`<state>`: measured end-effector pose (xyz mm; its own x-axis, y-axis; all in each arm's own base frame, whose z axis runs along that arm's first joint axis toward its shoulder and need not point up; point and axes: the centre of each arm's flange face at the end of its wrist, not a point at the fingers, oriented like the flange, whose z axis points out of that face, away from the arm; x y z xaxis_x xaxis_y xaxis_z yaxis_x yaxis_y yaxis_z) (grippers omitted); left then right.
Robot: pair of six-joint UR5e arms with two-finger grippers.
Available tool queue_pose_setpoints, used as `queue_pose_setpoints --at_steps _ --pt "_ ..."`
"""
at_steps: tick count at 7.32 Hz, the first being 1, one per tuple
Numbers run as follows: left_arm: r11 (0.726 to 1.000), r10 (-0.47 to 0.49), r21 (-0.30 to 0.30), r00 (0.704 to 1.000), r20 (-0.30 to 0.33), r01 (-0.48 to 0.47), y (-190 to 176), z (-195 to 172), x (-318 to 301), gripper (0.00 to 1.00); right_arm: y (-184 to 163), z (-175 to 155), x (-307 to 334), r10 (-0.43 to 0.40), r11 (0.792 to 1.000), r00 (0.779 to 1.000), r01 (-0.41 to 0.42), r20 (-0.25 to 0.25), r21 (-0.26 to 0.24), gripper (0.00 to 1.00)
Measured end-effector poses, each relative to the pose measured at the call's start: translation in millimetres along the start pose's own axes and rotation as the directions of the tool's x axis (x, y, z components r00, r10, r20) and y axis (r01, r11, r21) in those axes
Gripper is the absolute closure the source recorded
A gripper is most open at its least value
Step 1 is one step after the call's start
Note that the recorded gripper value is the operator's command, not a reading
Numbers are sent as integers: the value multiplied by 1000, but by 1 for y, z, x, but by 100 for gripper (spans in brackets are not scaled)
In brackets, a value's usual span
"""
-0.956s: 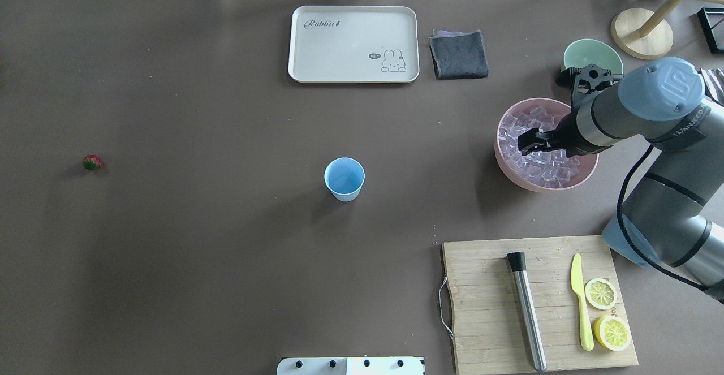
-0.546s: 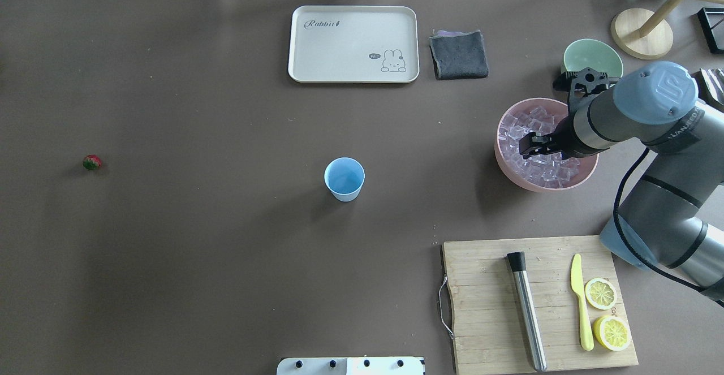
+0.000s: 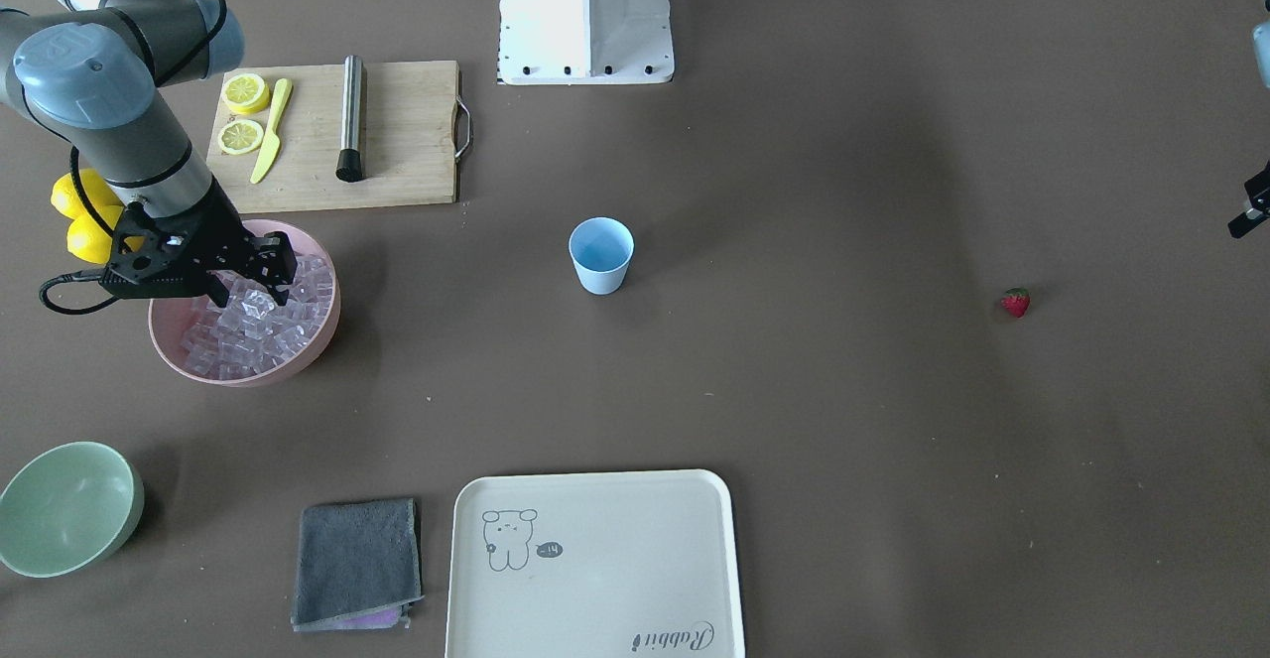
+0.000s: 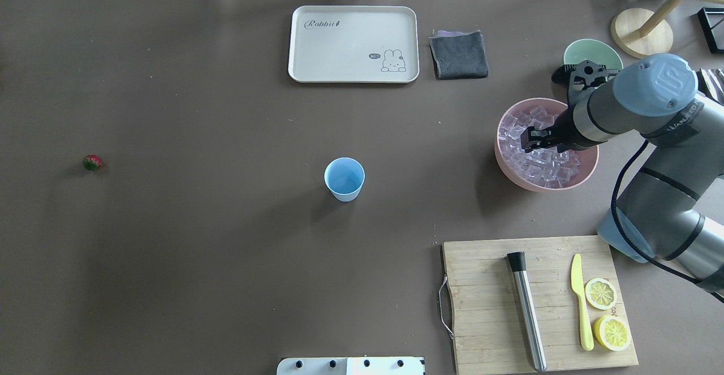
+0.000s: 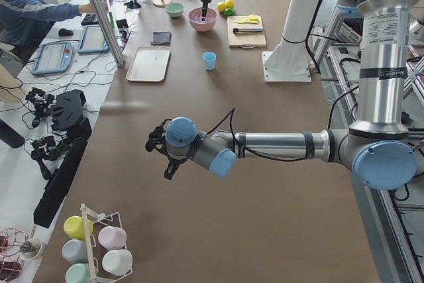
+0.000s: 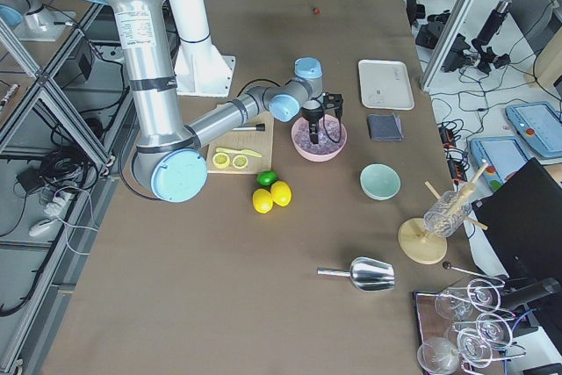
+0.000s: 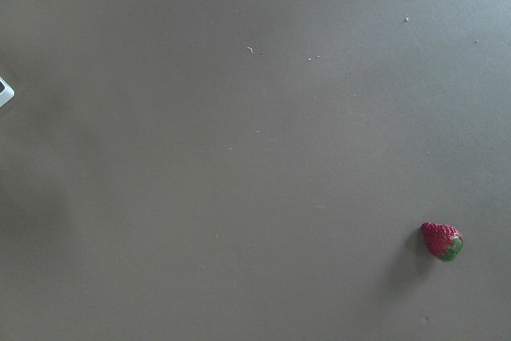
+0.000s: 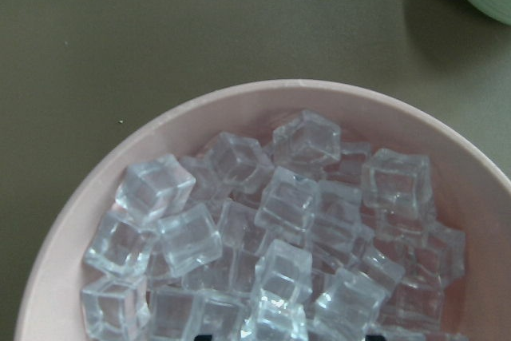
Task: Put ice and strawberries in cup
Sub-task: 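Close the right gripper on an ice cube and lift it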
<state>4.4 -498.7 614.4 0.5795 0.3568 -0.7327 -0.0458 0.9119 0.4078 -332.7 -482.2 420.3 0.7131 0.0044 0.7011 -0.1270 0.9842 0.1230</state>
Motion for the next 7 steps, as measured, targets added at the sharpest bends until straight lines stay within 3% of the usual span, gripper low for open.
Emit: queue_pose_setpoints --at_steps 1,2,3,7 --pt "1000 0 -1 1000 0 0 0 0 0 2 -5 1 -2 0 1000 1000 0 -1 3 34" --pt "1000 0 -1 1000 0 0 0 0 0 2 -7 2 -2 2 1000 1000 -2 -1 4 60" --pt "1000 0 0 1000 -1 0 -1 0 1 2 -8 3 -2 3 1000 1000 -3 -2 4 100" --pt "1000 2 -1 1000 -2 -2 -1 1 2 2 -12 -15 -5 9 1000 1000 -9 15 12 100"
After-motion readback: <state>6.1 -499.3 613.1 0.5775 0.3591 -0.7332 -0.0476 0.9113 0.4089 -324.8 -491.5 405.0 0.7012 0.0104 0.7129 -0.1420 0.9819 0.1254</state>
